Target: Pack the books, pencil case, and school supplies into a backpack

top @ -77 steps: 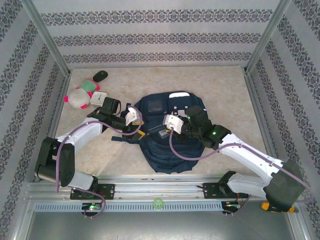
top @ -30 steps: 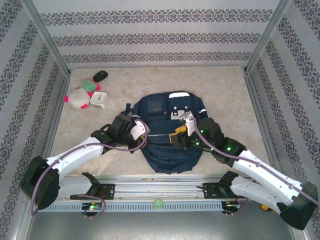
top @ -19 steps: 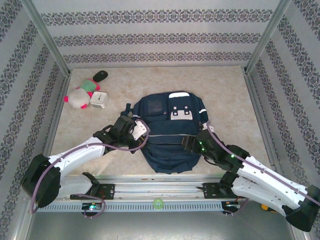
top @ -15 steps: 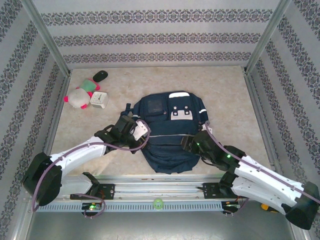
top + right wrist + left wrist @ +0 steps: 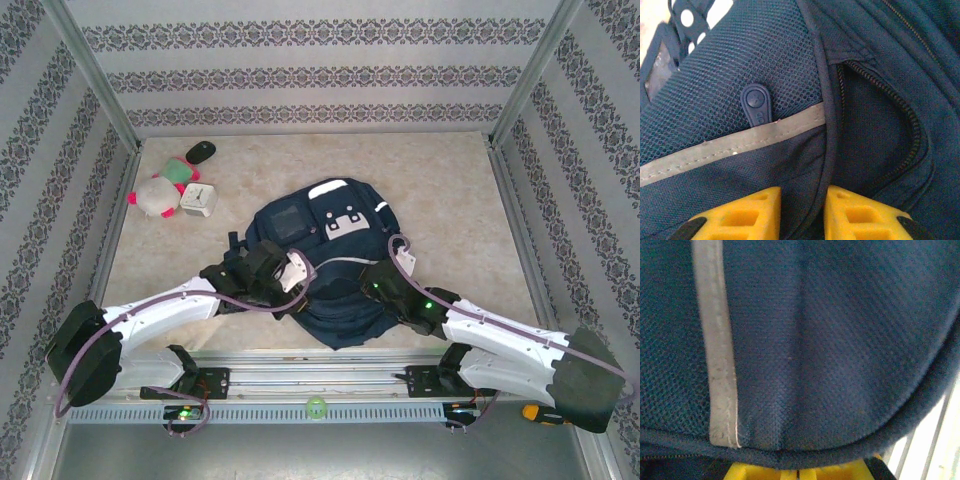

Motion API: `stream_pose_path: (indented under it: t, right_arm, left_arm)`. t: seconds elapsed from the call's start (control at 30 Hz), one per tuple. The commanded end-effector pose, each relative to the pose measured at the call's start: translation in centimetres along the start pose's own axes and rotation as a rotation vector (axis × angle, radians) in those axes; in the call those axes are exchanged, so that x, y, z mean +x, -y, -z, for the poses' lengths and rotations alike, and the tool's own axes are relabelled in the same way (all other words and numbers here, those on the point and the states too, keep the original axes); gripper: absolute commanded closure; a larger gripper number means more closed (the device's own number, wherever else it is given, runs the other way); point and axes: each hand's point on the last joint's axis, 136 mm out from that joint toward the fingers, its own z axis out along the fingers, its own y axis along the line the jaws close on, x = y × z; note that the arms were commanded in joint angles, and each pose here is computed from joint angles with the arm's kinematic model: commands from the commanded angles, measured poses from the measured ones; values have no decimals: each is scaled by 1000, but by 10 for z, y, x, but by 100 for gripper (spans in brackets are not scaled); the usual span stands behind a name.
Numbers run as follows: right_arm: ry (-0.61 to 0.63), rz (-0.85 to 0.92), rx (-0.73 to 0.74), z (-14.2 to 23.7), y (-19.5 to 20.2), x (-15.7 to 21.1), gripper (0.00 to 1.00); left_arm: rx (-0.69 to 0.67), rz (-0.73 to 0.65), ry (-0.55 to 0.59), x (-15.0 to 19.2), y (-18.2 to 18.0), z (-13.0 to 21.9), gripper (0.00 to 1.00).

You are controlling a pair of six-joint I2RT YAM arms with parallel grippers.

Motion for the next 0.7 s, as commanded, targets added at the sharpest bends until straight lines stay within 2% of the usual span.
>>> stream_pose_path:
  t: [0.0, 0.03, 0.1, 0.13, 0.2, 0.23, 0.3, 0.37, 0.57, 0.67]
  right_arm:
    - [61, 27, -125, 18, -38, -22, 66]
    - [73, 64, -132, 28, -40, -28, 58]
    - [75, 111, -139, 47, -44, -36, 43]
    - [60, 131, -144, 55, -44, -36, 39]
    - [40, 132, -155, 62, -46, -34, 36]
    - [-35, 93, -192, 70, -50, -21, 33]
    - [-139, 7, -280, 74, -65, 3, 33]
    - [-176, -32, -312, 79, -72, 17, 33]
    - [-201, -180, -433, 78, -99, 41, 30]
    - [-196, -234, -429, 61, -106, 48, 35]
  left_arm:
    - [-56, 16, 44, -25, 0, 10, 95]
    - [-150, 29, 27, -20, -16, 12, 97]
    - [-210, 14, -1, -12, -27, 14, 97]
    - [-217, 10, -9, -9, -28, 14, 97]
    - [-227, 16, -16, -7, -30, 13, 98]
    - [-225, 35, -10, -7, -31, 11, 98]
    - [-205, 95, 45, -13, -29, 6, 99]
    - [-194, 112, 70, -15, -29, 3, 100]
    - [-196, 99, 54, -9, -29, 1, 100]
    - [-193, 89, 60, -10, -29, 2, 100]
